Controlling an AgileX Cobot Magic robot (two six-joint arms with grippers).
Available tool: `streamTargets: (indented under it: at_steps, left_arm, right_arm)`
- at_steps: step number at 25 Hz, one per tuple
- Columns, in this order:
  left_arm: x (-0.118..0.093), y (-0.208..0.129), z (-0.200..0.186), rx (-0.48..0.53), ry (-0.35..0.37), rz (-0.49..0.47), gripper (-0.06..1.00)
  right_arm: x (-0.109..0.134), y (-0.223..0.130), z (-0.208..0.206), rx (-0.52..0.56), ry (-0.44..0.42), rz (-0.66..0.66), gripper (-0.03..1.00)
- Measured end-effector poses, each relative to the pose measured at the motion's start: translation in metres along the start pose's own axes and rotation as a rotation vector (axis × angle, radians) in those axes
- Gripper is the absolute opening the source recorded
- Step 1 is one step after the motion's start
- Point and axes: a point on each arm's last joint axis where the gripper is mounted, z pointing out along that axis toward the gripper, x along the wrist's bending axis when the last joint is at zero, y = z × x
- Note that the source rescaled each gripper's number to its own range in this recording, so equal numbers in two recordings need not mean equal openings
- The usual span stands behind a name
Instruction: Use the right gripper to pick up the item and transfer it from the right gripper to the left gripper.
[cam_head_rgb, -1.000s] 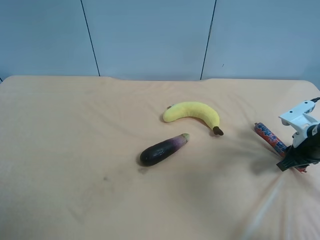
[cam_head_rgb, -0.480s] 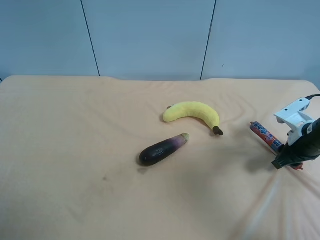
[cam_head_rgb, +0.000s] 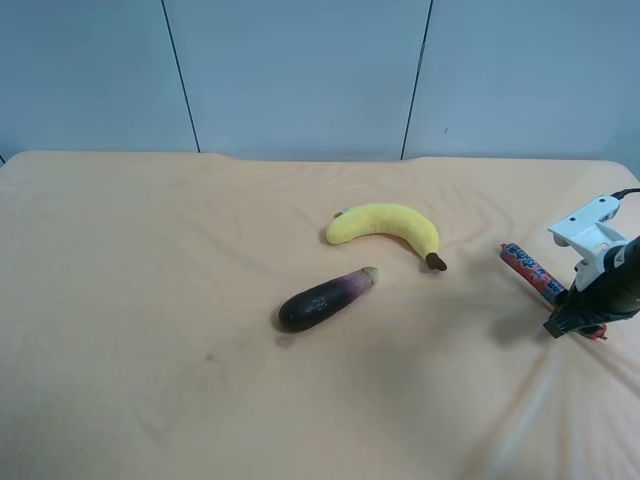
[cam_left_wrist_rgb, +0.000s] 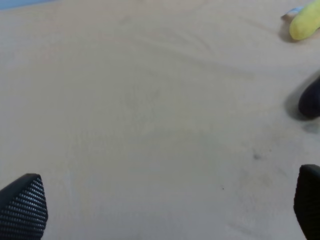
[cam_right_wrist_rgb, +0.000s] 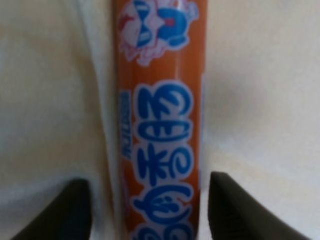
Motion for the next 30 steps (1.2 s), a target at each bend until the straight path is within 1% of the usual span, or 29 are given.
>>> streamTargets:
  at_steps: [11,18,23,30]
  left_arm:
    - [0.0,0.0,0.0,0.0,0.0,0.0,1.0]
    - [0.0,0.0,0.0,0.0,0.0,0.0,1.0]
    - [0.0,0.0,0.0,0.0,0.0,0.0,1.0]
    - [0.0,0.0,0.0,0.0,0.0,0.0,1.0]
  right_arm:
    - [0.0,0.006,-0.016,-0.045,-0.031,-0.014,0.32]
    - [0.002,0.0,-0.019,0.025,-0.005,-0.013,0.32]
    - [0.002,-0.001,-0.019,0.039,0.001,-0.013,0.32]
    - [-0.003,-0.006,-0.019,0.048,-0.005,0.011,0.32]
